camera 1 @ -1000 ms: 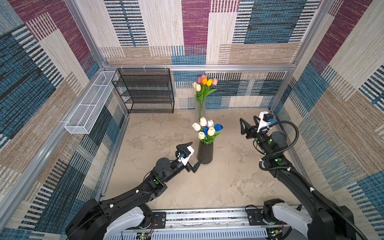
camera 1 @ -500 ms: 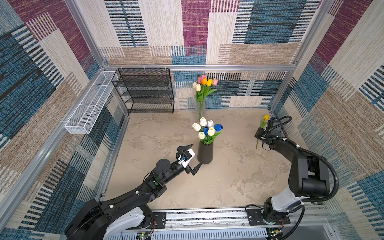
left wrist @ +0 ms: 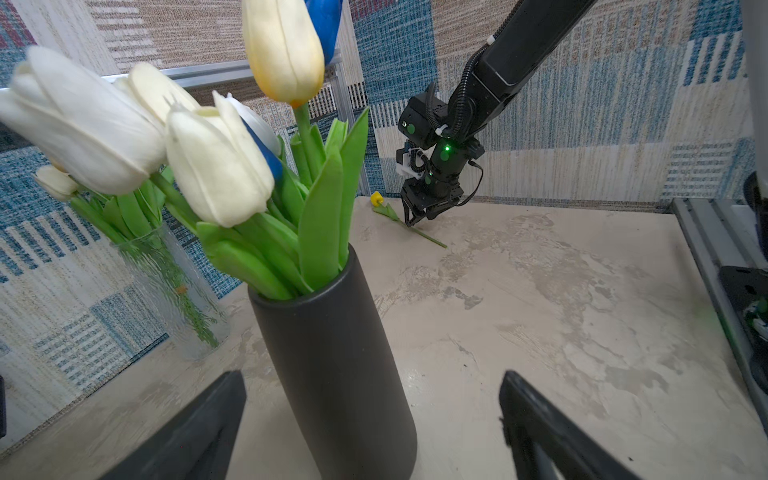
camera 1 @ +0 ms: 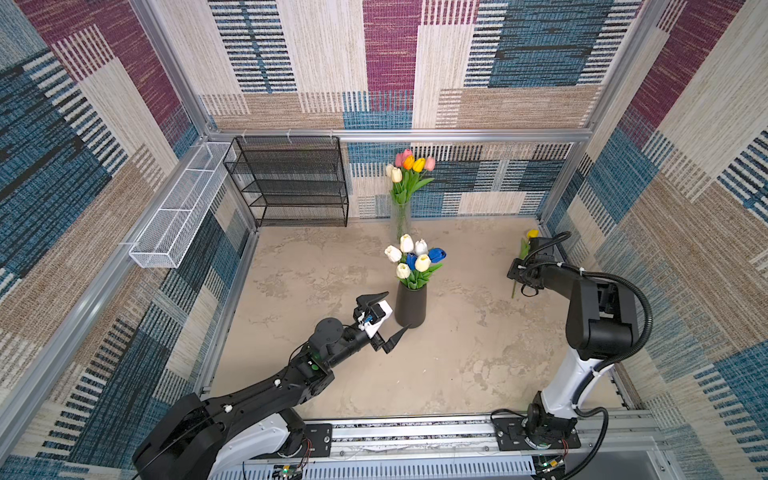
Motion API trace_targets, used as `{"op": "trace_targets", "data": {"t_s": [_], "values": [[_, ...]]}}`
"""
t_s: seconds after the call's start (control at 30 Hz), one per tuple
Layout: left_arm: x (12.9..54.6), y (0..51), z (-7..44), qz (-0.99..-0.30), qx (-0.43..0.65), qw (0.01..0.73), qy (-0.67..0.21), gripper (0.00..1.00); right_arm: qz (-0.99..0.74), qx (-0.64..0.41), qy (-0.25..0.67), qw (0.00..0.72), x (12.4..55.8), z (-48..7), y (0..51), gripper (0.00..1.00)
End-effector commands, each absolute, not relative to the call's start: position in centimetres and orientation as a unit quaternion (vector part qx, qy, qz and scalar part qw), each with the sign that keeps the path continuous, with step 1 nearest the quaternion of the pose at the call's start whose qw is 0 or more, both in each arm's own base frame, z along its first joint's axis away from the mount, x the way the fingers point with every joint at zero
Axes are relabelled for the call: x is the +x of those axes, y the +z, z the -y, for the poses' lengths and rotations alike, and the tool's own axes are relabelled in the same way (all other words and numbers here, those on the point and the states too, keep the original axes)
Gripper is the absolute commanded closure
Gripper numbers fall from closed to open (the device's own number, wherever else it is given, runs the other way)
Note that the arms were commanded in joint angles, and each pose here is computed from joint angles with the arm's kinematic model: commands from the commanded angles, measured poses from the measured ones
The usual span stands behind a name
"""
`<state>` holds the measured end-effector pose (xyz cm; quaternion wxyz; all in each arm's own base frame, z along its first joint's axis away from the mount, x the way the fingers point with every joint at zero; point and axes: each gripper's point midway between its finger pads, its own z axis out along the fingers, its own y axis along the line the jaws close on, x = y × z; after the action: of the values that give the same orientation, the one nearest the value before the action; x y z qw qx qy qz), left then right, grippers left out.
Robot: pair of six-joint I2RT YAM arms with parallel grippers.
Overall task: Arrange the flowers into the vase
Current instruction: 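Lower the open right gripper around the yellow tulip stem, then close the right gripper on the yellow tulip stem and lift it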
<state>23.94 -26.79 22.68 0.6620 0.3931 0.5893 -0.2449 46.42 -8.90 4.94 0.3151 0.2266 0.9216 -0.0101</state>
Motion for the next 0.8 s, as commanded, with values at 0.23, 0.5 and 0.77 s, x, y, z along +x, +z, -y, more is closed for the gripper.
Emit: {"op": "trace_targets", "data": {"t_s": [0.23, 0.5, 0.77], "values": [[23.5, 24.2, 26.7, -0.567, 0.399, 0.677, -0.247, 0.02, -0.924, 0.232, -0.037, 0.301, 49.4, 11.3, 2.1, 0.62], [23.4, 24.8, 26.7, -0.566, 0.405, 0.677, -0.239, 0.02, -0.923, 0.205, 0.030, 0.326, 50.0, 8.9, 3.1, 1.00], [24.3, 25.5, 26.1, -0.571, 0.368, 0.694, -0.237, 0.02, -0.823, 0.089, 0.257, 0.498, 48.2, 0.1, 15.7, 1.00]]}}
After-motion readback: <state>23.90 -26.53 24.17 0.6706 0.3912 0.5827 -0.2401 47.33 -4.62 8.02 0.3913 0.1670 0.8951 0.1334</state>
